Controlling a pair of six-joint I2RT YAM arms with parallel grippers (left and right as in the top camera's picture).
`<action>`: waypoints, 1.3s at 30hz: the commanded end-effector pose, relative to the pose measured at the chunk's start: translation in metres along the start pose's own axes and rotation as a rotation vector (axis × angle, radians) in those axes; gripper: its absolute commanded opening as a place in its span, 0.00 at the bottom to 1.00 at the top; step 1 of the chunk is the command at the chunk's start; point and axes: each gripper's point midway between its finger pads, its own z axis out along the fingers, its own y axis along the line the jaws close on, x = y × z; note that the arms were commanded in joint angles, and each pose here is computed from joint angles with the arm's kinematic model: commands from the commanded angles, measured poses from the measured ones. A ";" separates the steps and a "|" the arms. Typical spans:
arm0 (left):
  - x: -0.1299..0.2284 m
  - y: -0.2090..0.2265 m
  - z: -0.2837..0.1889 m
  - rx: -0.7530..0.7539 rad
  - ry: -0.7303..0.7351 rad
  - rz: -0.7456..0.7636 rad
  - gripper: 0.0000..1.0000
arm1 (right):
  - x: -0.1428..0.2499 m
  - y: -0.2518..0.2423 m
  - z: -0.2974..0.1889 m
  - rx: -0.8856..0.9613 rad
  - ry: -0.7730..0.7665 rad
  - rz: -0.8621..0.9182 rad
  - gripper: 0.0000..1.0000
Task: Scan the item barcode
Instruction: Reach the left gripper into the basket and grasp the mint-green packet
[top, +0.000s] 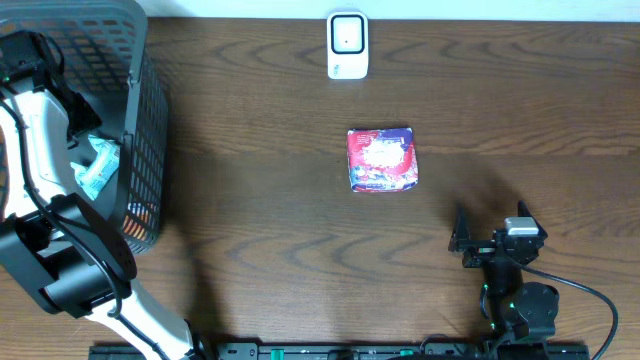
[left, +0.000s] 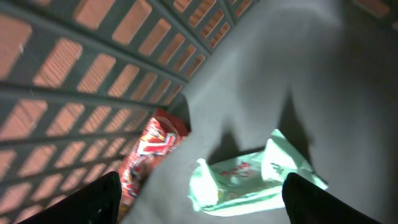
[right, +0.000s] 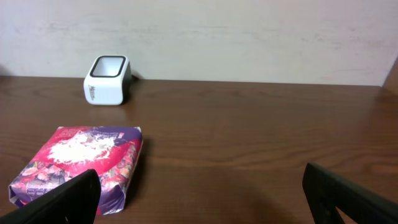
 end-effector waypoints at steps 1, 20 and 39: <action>0.006 -0.007 0.011 0.028 0.028 0.198 0.83 | 0.001 -0.004 0.000 0.014 0.000 0.008 0.99; 0.059 -0.060 0.057 0.318 0.206 0.436 0.64 | 0.001 -0.004 0.000 0.015 0.000 0.008 0.99; 0.043 -0.060 0.037 0.409 0.185 0.218 0.07 | 0.001 -0.004 0.000 0.015 0.000 0.008 0.99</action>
